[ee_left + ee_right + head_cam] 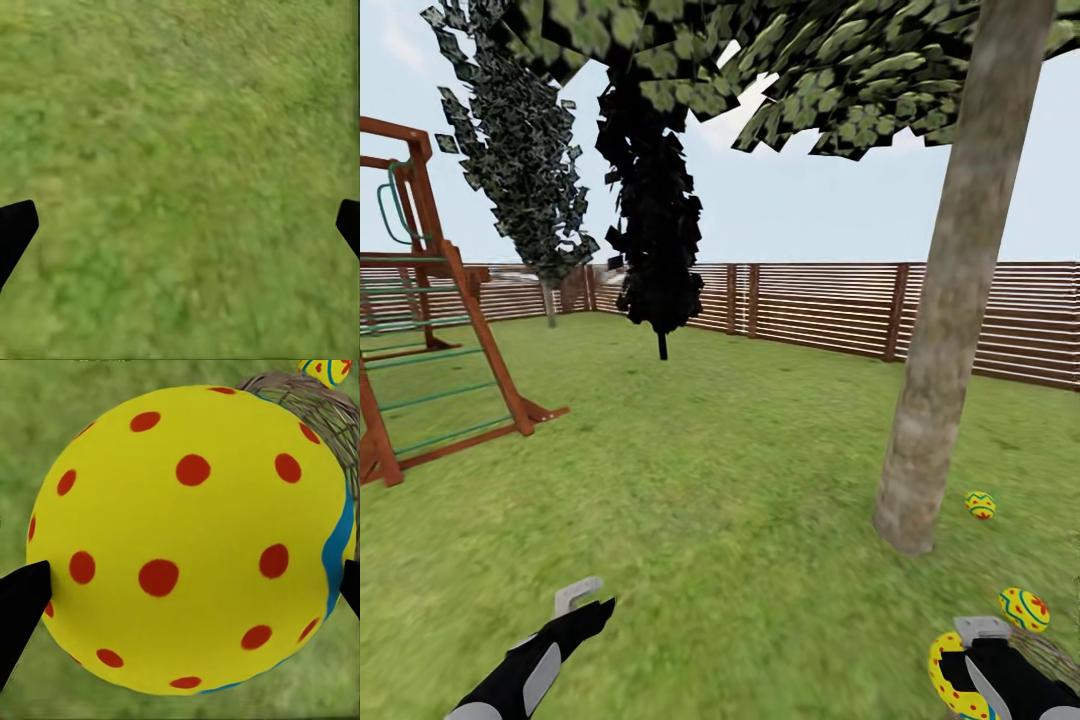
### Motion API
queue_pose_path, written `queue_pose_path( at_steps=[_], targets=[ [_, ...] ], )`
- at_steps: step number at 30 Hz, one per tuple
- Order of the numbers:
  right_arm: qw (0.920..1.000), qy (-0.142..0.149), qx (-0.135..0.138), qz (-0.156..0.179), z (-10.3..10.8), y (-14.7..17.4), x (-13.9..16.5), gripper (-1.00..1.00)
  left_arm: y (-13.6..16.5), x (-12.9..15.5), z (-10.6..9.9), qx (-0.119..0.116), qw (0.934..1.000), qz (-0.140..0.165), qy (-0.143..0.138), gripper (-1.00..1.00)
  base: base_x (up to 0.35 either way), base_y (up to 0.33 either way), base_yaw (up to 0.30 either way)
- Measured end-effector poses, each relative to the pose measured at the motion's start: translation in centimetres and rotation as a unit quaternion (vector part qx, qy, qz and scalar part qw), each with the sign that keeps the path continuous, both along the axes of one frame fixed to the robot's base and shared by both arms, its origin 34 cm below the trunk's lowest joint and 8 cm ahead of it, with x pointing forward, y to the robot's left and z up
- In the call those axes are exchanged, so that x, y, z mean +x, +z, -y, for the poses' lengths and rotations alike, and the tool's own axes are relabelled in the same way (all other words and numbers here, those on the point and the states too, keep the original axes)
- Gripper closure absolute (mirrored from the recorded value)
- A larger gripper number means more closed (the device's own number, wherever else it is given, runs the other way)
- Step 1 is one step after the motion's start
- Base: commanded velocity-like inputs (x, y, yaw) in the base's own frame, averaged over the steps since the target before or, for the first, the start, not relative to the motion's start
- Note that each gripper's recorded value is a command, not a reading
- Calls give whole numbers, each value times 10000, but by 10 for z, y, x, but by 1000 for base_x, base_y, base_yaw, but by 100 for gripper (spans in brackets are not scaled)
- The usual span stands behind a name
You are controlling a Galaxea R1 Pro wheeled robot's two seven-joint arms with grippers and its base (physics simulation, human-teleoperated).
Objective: Take the three Easter eggs out of the wicker basket on the lawn in the garden, then place them on the lawn next to a single tree (choose any tree) so that all three eggs are next to the same tree and none are left in the basket.
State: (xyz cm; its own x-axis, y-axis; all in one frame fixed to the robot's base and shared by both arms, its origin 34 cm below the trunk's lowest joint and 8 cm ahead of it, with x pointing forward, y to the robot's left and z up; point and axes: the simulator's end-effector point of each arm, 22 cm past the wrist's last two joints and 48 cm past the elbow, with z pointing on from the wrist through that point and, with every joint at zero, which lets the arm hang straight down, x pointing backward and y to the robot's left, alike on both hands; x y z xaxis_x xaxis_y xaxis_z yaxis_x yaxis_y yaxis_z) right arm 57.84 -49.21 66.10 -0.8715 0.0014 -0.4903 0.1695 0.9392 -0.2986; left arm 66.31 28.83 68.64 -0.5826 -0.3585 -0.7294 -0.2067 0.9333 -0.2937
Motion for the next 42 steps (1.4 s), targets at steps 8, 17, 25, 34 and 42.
queue_pose_path(
  at_steps=[8,17,25,34,42],
  targets=[
    [10000,4,6,0,-1,0,0,100,0,0,0,-2,10000,1,-2,-100,255,241,-224],
    [10000,18,27,0,-5,-1,1,100,0,0,0,-1,10000,1,-1,-100,256,240,-197],
    [10000,17,26,0,-5,-1,1,100,0,0,0,-1,10000,1,-1,-100,257,239,-193],
    [10000,17,26,0,-5,-1,1,100,0,0,0,-3,10000,1,2,-100,257,239,-184],
    [10000,19,30,0,-5,-1,1,100,0,0,-1,-1,10000,-3,7,-100,257,239,-166]
  ],
)
